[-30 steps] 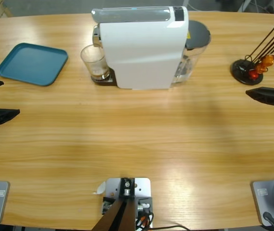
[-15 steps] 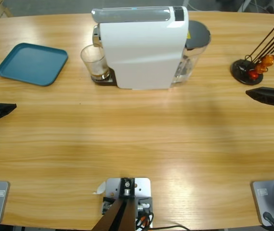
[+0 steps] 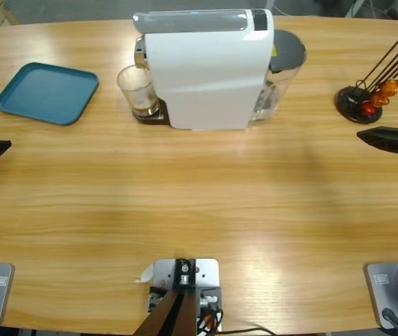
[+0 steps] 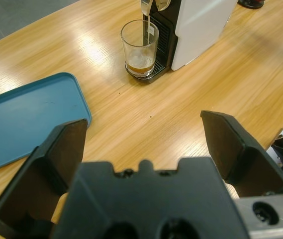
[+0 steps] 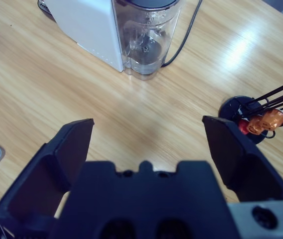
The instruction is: Pour coffee
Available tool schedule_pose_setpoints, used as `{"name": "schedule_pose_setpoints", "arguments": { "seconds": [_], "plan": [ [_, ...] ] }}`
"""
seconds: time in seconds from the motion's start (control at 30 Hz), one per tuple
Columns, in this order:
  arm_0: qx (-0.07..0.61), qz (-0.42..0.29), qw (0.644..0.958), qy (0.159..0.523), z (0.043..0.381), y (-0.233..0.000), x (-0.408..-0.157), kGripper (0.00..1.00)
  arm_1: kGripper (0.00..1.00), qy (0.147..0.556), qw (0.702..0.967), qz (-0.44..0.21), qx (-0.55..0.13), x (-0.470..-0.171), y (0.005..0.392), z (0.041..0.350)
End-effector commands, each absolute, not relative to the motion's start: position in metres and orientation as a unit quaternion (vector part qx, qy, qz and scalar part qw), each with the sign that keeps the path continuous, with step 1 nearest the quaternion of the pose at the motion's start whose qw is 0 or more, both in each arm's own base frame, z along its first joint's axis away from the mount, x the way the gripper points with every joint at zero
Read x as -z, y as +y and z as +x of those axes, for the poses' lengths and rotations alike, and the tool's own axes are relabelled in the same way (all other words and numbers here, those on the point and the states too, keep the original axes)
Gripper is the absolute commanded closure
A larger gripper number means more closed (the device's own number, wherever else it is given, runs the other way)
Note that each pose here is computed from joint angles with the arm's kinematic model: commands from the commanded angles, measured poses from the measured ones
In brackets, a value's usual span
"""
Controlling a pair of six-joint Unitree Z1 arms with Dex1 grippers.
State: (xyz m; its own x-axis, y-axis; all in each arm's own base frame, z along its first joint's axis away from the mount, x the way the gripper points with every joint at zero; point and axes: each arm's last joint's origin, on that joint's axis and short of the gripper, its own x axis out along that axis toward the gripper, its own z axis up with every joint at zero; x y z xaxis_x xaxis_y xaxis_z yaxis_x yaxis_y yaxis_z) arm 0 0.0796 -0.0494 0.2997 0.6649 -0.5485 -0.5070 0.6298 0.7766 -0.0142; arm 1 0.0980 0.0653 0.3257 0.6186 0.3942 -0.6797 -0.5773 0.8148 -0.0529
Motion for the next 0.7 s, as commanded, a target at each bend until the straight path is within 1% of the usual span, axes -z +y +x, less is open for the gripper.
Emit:
{"name": "schedule_pose_setpoints", "arguments": {
  "seconds": [0.03,0.47,0.53,0.6,0.7],
  "plan": [
    [0.315,0.074,0.910,0.260,0.0761,-0.0466,-0.2888,0.000,0.000,0.358,0.883,-0.138,-0.271,-0.3163,0.0681,0.1005],
    [0.323,0.072,0.908,0.256,0.0752,-0.0471,-0.2883,0.000,0.000,0.357,0.883,-0.137,-0.272,-0.3167,0.0679,0.1000],
    [0.341,0.076,0.901,0.258,0.0738,-0.0483,-0.2852,0.000,0.000,0.355,0.884,-0.137,-0.272,-0.3171,0.0674,0.0994],
    [0.341,0.076,0.900,0.262,0.0759,-0.0493,-0.2833,0.000,0.000,0.354,0.884,-0.137,-0.272,-0.3170,0.0669,0.0987],
    [0.335,0.080,0.904,0.254,0.0799,-0.0495,-0.2828,0.000,0.000,0.351,0.886,-0.134,-0.271,-0.3175,0.0653,0.0964]
  ]
}}
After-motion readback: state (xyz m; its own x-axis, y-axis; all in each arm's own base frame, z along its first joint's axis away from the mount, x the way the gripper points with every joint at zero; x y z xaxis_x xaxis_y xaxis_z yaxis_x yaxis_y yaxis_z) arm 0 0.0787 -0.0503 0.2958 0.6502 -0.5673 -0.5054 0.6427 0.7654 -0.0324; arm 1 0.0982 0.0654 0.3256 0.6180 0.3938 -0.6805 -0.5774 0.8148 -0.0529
